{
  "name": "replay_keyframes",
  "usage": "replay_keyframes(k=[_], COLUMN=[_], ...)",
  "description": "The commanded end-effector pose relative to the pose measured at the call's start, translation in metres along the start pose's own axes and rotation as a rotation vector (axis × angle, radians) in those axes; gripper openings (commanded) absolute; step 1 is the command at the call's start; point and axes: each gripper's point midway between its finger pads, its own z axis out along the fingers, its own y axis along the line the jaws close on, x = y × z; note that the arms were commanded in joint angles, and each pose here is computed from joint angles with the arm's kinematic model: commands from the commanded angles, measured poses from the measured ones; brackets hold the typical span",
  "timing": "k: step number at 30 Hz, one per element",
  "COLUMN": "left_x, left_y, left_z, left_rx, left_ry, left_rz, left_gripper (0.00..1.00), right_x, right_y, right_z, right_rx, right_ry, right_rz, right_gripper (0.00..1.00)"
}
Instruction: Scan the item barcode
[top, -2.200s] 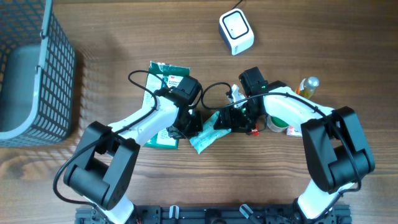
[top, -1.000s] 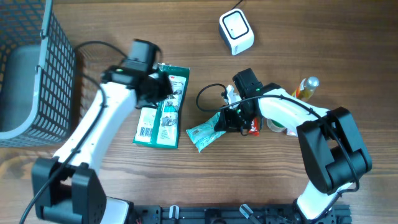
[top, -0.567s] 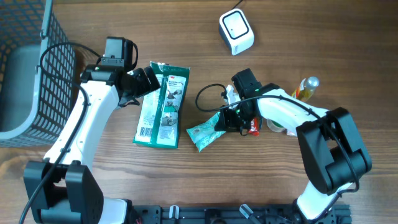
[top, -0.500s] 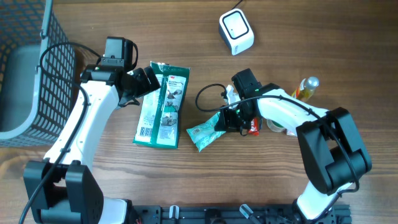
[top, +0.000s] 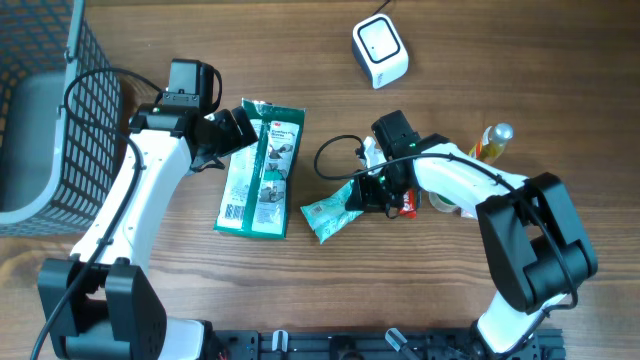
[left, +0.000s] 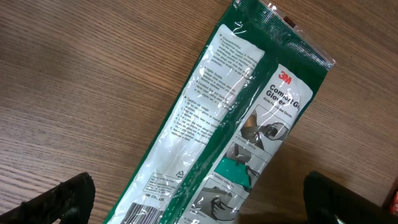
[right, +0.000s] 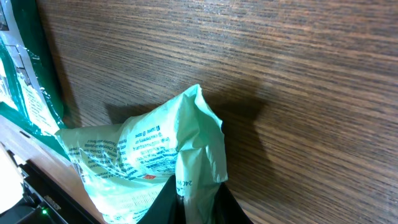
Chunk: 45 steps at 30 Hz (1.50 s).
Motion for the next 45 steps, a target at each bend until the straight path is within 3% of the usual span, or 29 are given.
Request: replay_keyframes(k=[1, 22, 25, 30, 33, 36, 40, 45], left_x=[-0.002, -0.002, -0.002, -0.002, -0.002, -0.002, -0.002, -0.002], left_y=[0.001, 0.001, 0.001, 0.001, 0.001, 0.001, 0.001, 0.001], left_z=[-0.001, -0.001, -0.001, -0.001, -0.001, -0.001, -0.001, -0.001], left_rx=[-0.011, -0.01, -0.011, -0.011, -0.011, -0.011, -0.011, -0.011], left_ry=[-0.009, -0.009, -0.009, -0.009, -0.009, -0.009, -0.009, -0.009], left_rz=[0.008, 0.008, 0.008, 0.008, 0.008, 0.008, 0.008, 0.008], left_gripper=[1.0, 1.0, 1.0, 1.0, 1.0, 1.0, 1.0, 1.0], right_x=[-0.001, -0.006, -0.026, -0.058, -0.074, -0.085, -0.126, -0.171], right_y=[-0.028, -0.028, -0.007, 0.044, 0.067, 0.078, 0.068, 0.055], right_z=[0.004, 0.0, -0.036, -0.14, -0.217, -0.249, -0.277, -0.275], right_rx=[0.138, 0.146, 0.14, 0.227, 0.389, 0.486, 0.669, 0.85], right_ry=[-0.021, -0.044, -0.107, -0.307, -0.416, -0.47, -0.639, -0.672], right_rz=[0.034, 0.076, -0.009, -0.19, -0.401, -0.599, -0.582, -0.683], right_gripper=[0.04, 0.04, 0.04, 0.04, 0.04, 0.04, 0.04, 0.04])
